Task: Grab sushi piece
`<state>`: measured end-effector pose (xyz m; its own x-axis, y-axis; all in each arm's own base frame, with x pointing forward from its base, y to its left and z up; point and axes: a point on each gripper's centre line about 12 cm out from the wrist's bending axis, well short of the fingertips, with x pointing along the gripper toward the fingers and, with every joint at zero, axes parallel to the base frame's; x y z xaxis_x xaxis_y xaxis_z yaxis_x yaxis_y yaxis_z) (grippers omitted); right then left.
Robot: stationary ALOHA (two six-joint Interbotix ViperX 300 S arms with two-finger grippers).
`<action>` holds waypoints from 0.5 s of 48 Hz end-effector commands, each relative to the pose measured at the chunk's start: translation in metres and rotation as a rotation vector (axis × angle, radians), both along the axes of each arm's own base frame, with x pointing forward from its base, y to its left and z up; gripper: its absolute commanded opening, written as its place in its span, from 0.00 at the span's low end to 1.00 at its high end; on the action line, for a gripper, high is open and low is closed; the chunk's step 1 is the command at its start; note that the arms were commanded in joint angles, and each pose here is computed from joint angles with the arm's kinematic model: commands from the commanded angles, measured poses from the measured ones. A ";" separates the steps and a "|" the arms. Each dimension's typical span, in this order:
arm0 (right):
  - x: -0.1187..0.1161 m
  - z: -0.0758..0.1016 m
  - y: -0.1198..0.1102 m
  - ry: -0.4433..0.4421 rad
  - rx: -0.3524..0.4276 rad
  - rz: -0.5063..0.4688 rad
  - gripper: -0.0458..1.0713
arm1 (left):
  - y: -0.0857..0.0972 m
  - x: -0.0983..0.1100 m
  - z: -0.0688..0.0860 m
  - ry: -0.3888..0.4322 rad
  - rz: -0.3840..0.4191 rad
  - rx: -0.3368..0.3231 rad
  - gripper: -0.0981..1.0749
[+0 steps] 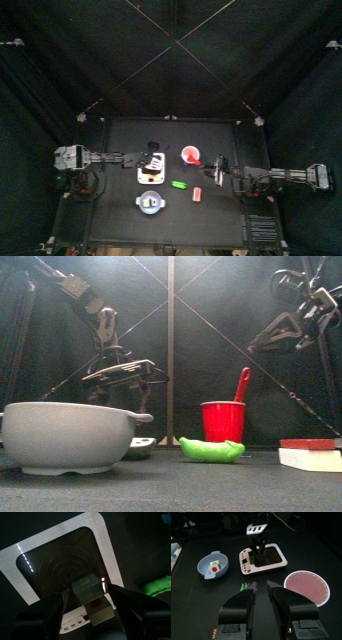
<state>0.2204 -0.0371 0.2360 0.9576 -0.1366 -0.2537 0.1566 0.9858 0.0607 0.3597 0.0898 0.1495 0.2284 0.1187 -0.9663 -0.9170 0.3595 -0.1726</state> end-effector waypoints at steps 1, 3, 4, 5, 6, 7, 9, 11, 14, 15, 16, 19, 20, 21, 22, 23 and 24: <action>0.002 0.004 -0.001 -0.012 -0.003 0.000 0.63 | 0.003 0.007 0.009 -0.033 0.004 0.007 0.89; 0.002 0.004 -0.001 -0.012 -0.003 0.000 0.63 | 0.003 0.007 0.009 -0.032 0.005 0.006 0.89; 0.002 0.004 -0.001 -0.012 -0.003 0.000 0.63 | 0.003 0.007 0.009 -0.031 0.004 0.007 0.89; 0.002 0.004 -0.001 -0.012 -0.003 0.000 0.63 | 0.003 0.007 0.009 -0.031 0.004 0.007 0.89; 0.002 0.005 -0.001 -0.013 -0.004 0.000 0.63 | 0.003 0.007 0.009 -0.031 0.004 0.007 0.89; 0.002 0.004 -0.001 -0.012 -0.003 0.000 0.63 | 0.003 0.007 0.009 -0.031 0.004 0.007 0.88; 0.002 0.004 -0.001 -0.012 -0.003 0.000 0.63 | 0.003 0.007 0.009 -0.031 0.004 0.007 0.86; 0.002 0.005 -0.001 -0.013 -0.004 0.000 0.63 | 0.003 0.007 0.009 -0.031 0.004 0.007 0.84; 0.002 0.004 -0.001 -0.012 -0.003 -0.002 0.63 | 0.003 0.007 0.009 -0.031 0.004 0.007 0.80; 0.002 0.004 -0.001 -0.012 -0.003 0.000 0.63 | 0.003 0.007 0.009 -0.031 0.004 0.007 0.78; 0.002 0.005 -0.001 -0.013 -0.004 0.000 0.63 | 0.003 0.007 0.009 -0.031 0.004 0.007 0.77; 0.002 0.004 -0.001 -0.012 -0.003 0.000 0.63 | 0.003 0.007 0.009 -0.031 0.002 0.009 0.73; 0.002 0.004 -0.001 -0.012 -0.003 0.000 0.63 | 0.004 0.007 0.009 -0.032 0.001 0.010 0.72; 0.002 0.004 -0.001 -0.012 -0.003 -0.002 0.63 | 0.003 0.007 0.009 -0.032 -0.002 0.012 0.70; 0.002 0.004 -0.001 -0.010 -0.003 0.000 0.63 | 0.003 0.007 0.009 -0.031 -0.006 0.015 0.68; 0.002 0.004 -0.001 -0.012 -0.003 0.000 0.63 | 0.003 0.007 0.010 -0.032 -0.006 0.016 0.68; 0.002 0.004 -0.001 -0.010 -0.003 0.000 0.63 | 0.002 0.006 0.012 -0.031 -0.012 0.020 0.66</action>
<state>0.2206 -0.0375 0.2366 0.9578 -0.1381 -0.2522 0.1581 0.9856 0.0606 0.3605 0.0904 0.1487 0.2264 0.1215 -0.9664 -0.9161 0.3637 -0.1688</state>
